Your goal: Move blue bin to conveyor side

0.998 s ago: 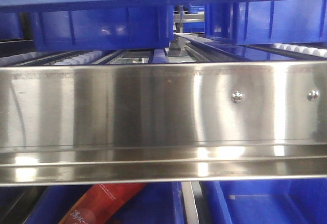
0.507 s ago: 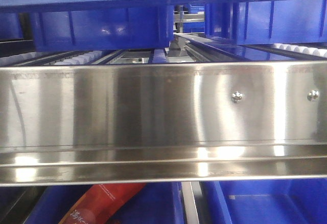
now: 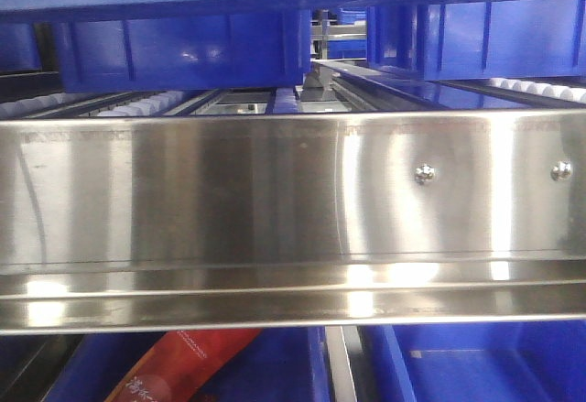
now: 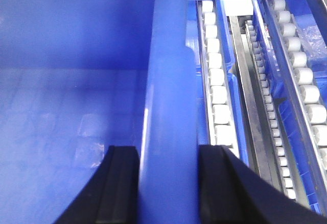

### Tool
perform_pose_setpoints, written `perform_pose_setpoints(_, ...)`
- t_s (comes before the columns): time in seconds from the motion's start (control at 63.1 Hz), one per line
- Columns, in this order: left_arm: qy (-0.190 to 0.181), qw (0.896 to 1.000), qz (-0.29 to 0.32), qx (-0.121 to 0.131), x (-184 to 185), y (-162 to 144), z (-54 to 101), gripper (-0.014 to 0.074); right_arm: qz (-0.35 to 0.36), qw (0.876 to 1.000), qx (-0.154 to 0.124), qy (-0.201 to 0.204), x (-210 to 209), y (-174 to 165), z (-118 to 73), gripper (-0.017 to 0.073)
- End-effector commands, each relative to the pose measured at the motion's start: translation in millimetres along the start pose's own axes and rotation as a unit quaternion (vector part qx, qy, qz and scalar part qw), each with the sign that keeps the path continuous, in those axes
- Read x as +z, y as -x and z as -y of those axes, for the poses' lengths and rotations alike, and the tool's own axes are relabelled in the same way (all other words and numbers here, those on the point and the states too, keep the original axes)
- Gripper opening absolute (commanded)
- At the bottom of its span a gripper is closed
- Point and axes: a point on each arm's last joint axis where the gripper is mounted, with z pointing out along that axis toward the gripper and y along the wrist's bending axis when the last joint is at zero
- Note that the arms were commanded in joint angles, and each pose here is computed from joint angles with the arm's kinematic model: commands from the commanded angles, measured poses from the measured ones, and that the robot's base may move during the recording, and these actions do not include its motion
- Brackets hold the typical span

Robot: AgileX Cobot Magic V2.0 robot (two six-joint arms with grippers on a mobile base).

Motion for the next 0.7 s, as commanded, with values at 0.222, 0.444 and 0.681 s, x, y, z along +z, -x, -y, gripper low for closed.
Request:
perform_pose_setpoints(0.222,-0.018,0.998,0.053,-0.001,-14.1,5.4,1.6,-0.0017,0.068,0.998,-0.008,0.001,-13.1,8.5,1.1,-0.0079)
perform_pose_setpoints(0.444,-0.018,0.998,0.053,-0.001,-14.1,5.4,1.6,-0.0017,0.068,0.998,-0.008,0.001,-13.1,8.5,1.1,-0.0079)
perform_pose_setpoints(0.681,-0.018,0.998,0.053,-0.001,-14.1,5.4,1.6,-0.0017,0.068,0.998,-0.008,0.001,-13.1,8.5,1.1,-0.0079)
